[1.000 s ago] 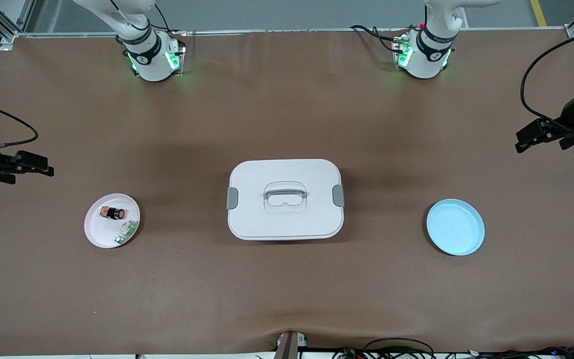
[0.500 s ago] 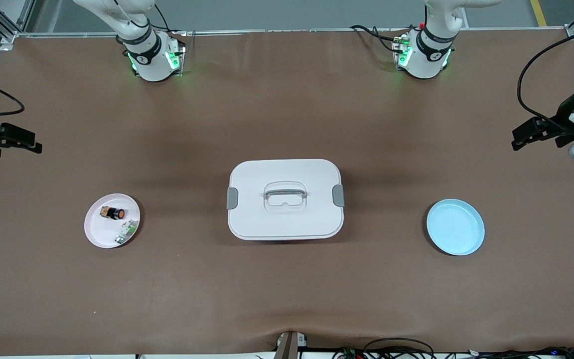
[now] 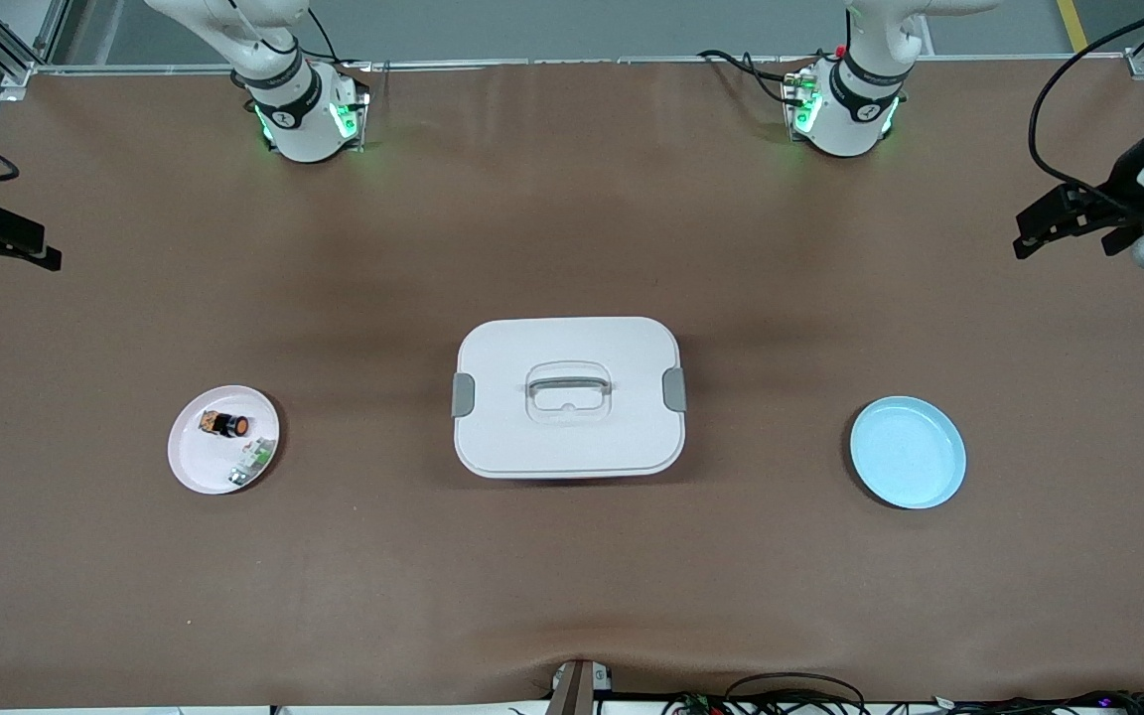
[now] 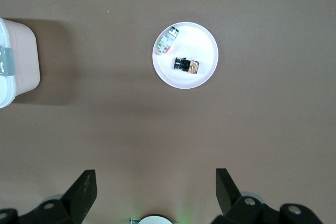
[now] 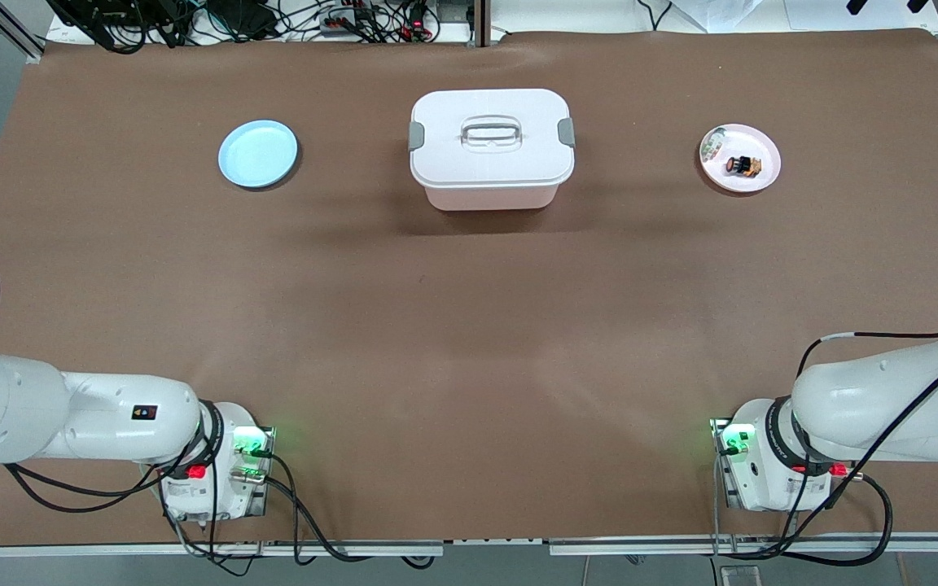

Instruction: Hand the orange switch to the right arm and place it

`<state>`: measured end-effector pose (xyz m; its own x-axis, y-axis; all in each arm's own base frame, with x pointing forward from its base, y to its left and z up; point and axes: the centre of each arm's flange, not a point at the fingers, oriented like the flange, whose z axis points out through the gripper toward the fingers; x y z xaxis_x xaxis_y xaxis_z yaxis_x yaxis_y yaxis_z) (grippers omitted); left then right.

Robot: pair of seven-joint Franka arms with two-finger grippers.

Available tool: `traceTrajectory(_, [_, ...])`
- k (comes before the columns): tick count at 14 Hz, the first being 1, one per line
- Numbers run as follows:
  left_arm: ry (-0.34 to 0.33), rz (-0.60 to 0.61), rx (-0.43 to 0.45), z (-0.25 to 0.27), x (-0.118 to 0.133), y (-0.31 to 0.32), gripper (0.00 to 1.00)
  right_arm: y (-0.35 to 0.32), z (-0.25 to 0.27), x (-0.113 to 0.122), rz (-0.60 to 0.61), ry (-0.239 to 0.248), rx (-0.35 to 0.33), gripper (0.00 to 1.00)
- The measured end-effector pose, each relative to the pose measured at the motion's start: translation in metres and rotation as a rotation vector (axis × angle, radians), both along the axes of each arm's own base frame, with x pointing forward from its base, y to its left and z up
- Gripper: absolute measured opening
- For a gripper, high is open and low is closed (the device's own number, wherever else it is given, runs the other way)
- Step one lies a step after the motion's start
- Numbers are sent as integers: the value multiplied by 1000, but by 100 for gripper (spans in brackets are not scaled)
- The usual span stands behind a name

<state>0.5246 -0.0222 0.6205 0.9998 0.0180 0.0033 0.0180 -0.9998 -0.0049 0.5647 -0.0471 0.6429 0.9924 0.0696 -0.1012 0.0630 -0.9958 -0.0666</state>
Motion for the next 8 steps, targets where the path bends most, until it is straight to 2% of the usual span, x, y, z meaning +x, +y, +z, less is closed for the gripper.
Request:
traceTrajectory(2, [3, -3, 0, -1, 0, -2, 100, 13, 2, 2, -43, -8, -8, 100])
traceTrajectory(5, [5, 3, 0, -2, 1, 1, 100, 47, 6, 8, -80, -53, -22, 100])
traceTrajectory(8, [8, 5, 0, -4, 4, 2, 100, 48, 6, 11, -93, -68, -22, 100])
